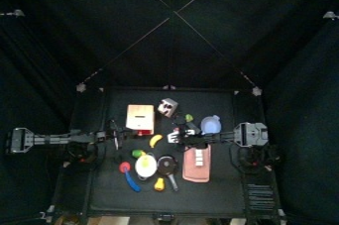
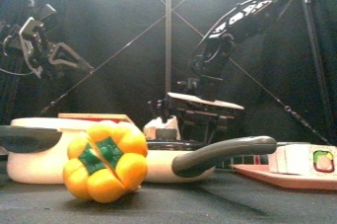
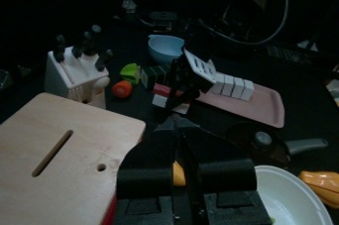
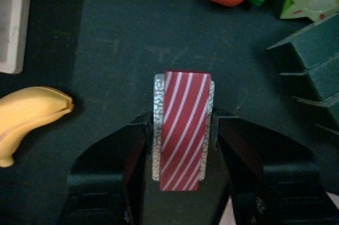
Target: Place salmon sushi to right of drawer
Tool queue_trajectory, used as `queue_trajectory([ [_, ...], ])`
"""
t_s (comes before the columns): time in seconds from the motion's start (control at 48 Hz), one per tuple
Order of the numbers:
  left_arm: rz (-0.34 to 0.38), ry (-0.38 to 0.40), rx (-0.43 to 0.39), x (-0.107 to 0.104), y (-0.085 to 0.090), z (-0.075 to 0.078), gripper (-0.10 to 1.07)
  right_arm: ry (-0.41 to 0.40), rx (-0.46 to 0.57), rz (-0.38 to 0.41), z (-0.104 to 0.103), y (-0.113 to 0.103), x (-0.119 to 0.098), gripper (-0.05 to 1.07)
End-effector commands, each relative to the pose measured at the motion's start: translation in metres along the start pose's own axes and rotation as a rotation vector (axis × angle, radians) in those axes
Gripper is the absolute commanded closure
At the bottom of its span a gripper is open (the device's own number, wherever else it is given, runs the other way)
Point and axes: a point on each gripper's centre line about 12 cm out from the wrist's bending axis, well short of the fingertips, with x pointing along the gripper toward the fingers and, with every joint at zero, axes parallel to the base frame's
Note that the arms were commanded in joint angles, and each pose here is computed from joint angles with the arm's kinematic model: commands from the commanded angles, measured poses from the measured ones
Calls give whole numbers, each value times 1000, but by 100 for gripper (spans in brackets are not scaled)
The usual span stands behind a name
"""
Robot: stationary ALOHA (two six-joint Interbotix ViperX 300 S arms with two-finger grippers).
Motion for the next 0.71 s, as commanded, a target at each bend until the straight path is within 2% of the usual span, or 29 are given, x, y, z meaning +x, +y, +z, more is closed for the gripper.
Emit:
queue_trajectory([
  [0.0,-1,-14,0,2,-1,4,56,-18,24,41,13,8,-7,26],
  [0.125,-1,-14,0,2,-1,4,56,-17,27,42,16,8,-4,23],
  [0.458,-1,-14,0,2,-1,4,56,-18,18,59,16,10,-3,6],
  [0.688,-1,-14,0,2,-1,4,56,-25,9,60,16,10,-6,5],
])
